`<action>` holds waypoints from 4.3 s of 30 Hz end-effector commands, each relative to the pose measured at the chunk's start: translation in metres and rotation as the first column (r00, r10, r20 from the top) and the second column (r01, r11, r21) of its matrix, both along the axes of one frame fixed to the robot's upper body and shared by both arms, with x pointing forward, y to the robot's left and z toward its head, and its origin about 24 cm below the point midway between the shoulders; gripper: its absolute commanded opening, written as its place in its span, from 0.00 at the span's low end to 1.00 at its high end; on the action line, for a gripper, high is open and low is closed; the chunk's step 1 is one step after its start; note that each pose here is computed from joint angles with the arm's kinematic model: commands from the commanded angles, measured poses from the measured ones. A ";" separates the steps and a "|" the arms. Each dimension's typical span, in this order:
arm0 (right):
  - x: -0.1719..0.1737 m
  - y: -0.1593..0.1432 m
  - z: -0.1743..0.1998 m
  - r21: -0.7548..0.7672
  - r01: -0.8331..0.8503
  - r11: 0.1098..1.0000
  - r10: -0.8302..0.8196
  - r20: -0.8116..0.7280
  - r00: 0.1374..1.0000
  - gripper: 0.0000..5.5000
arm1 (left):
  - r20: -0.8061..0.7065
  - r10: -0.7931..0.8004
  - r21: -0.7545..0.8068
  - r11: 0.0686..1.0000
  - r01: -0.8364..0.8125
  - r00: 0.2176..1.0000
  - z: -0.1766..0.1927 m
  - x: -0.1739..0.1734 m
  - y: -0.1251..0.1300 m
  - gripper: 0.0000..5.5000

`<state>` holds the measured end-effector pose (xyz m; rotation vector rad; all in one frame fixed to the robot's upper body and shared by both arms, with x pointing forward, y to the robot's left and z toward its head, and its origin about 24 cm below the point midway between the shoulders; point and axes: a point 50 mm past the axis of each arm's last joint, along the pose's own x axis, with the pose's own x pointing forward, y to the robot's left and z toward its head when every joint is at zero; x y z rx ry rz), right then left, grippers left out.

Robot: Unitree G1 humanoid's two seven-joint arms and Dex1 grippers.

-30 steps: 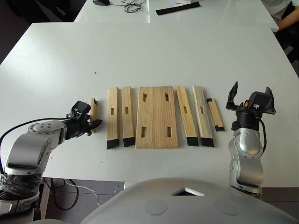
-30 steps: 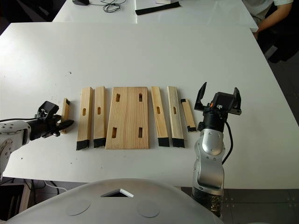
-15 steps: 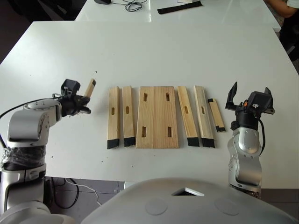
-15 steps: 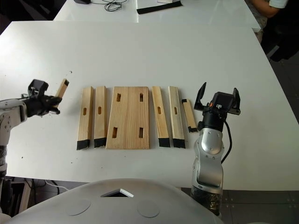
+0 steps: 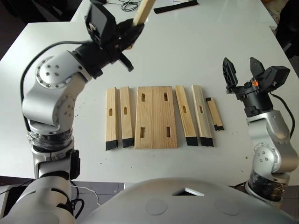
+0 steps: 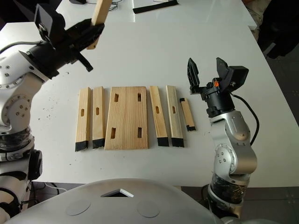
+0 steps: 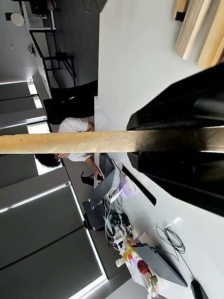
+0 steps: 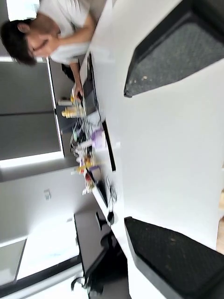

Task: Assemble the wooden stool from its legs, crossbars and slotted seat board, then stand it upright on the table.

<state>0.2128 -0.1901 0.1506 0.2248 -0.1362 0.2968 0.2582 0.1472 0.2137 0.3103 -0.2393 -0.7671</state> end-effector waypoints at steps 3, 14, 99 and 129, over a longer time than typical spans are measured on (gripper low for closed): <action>-0.007 0.028 0.043 0.099 -0.392 0.914 0.389 0.054 0.920 0.95 | 0.216 0.038 0.139 0.988 -0.069 0.976 -0.042 -0.017 -0.019 0.08; -0.015 0.063 0.037 0.171 -0.554 0.815 0.564 -0.011 0.826 0.98 | 0.336 -0.004 0.099 0.995 -0.031 0.942 -0.045 -0.019 -0.031 0.08; 0.017 0.045 0.032 -0.311 -0.508 0.804 0.520 -0.048 0.853 0.24 | 0.102 0.040 0.250 0.966 -0.064 0.994 -0.106 -0.025 -0.006 0.40; -0.021 -0.027 -0.041 -0.722 -0.608 0.330 0.524 -0.396 0.754 0.24 | 0.143 0.117 0.229 0.962 -0.147 0.983 -0.099 -0.016 0.004 0.40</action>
